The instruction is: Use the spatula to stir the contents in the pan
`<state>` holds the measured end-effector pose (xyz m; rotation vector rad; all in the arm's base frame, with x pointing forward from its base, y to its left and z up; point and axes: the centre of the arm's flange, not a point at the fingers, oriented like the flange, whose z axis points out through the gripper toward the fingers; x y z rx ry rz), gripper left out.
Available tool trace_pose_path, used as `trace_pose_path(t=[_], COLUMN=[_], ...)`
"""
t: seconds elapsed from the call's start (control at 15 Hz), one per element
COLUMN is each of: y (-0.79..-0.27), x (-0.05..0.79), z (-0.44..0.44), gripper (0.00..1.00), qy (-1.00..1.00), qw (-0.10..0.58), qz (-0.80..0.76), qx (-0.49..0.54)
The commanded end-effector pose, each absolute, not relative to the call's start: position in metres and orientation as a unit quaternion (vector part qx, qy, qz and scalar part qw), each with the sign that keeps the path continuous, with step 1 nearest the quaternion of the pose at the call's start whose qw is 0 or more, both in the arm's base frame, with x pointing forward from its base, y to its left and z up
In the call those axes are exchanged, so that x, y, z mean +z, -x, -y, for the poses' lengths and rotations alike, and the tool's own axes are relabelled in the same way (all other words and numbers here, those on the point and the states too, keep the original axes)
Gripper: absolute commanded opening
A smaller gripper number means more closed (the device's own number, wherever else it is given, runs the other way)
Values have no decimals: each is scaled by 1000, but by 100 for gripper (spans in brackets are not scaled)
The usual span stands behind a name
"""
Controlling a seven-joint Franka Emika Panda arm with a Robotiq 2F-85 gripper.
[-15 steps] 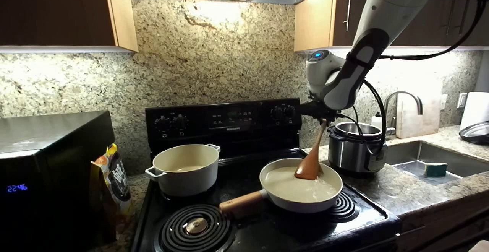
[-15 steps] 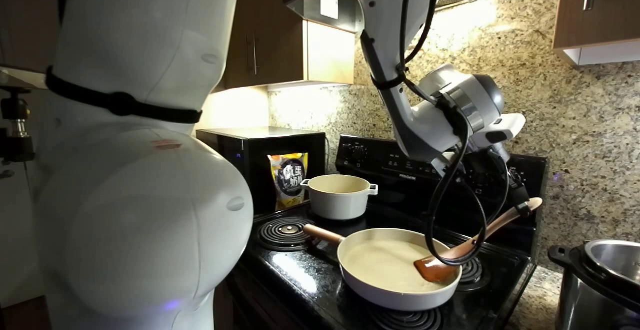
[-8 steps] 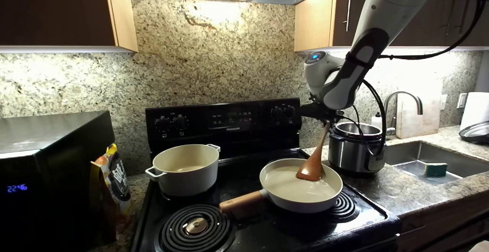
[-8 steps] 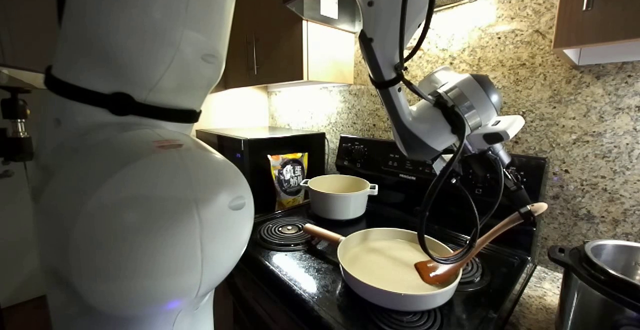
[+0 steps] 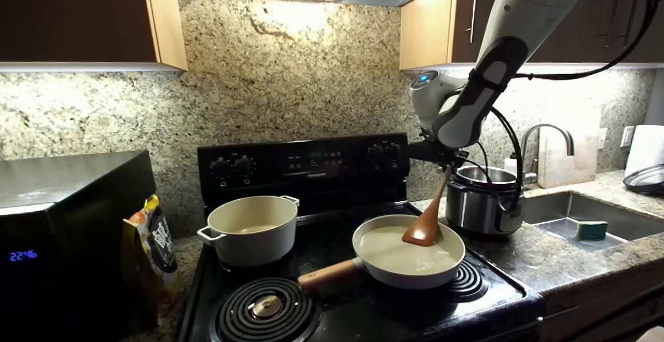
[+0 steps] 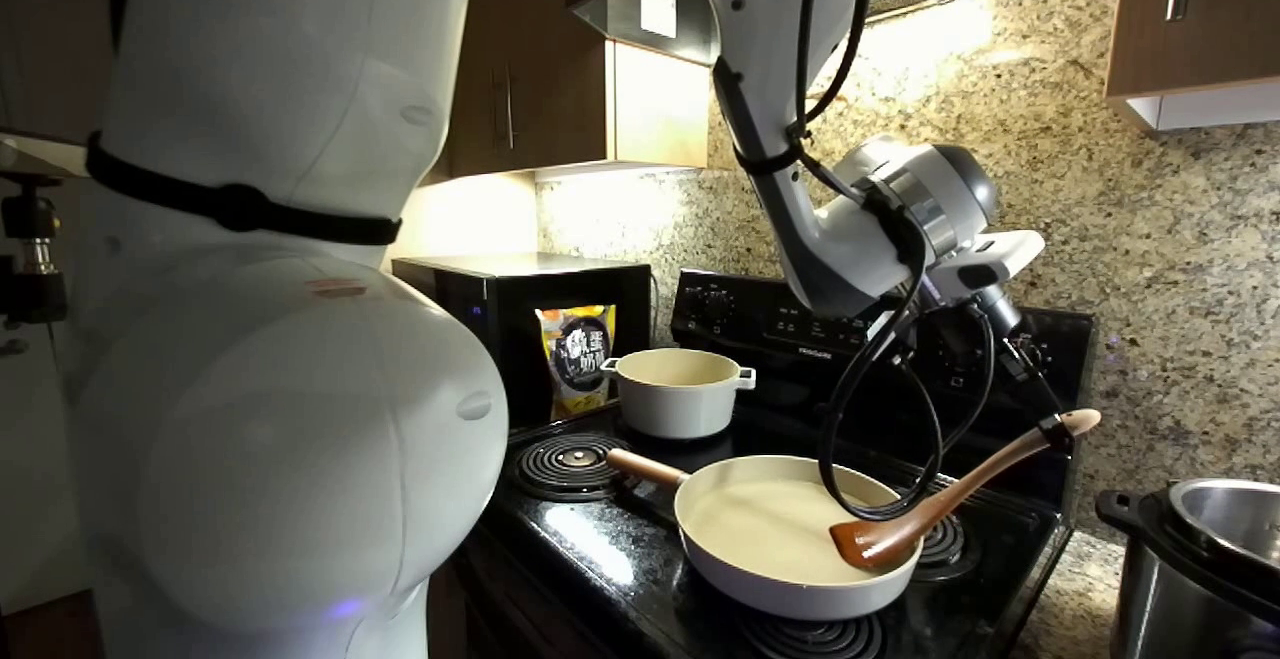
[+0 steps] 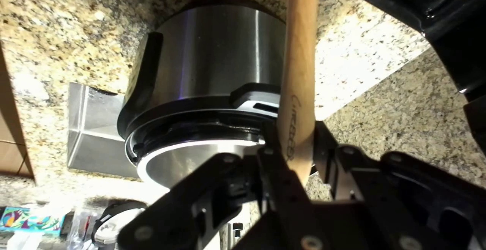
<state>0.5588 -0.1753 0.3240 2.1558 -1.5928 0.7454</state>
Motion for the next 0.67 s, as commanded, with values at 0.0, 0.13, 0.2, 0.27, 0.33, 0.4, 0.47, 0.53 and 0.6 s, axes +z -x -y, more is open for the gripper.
trace_pose_path(t=[0.0,0.13,0.2,0.27,0.33,0.4,0.47,0.53,0.6], y=[-552,-551,-551,-552,-550,-544,-538,-533,-527], x=[329,329,329,329,328,326,325,324,323], z=[170,170,171,171,171,172,174,177,184], gripper=[12,12,12,12,12,12,12,12,12], qy=[-746,-742,-744,-746,-750,-753,-754,-755,-756], qw=[192,193,193,193,190,188,189,189,191], qz=[578,583,582,580,576,573,571,569,567], qx=[271,269,266,265,265,265,266,265,265])
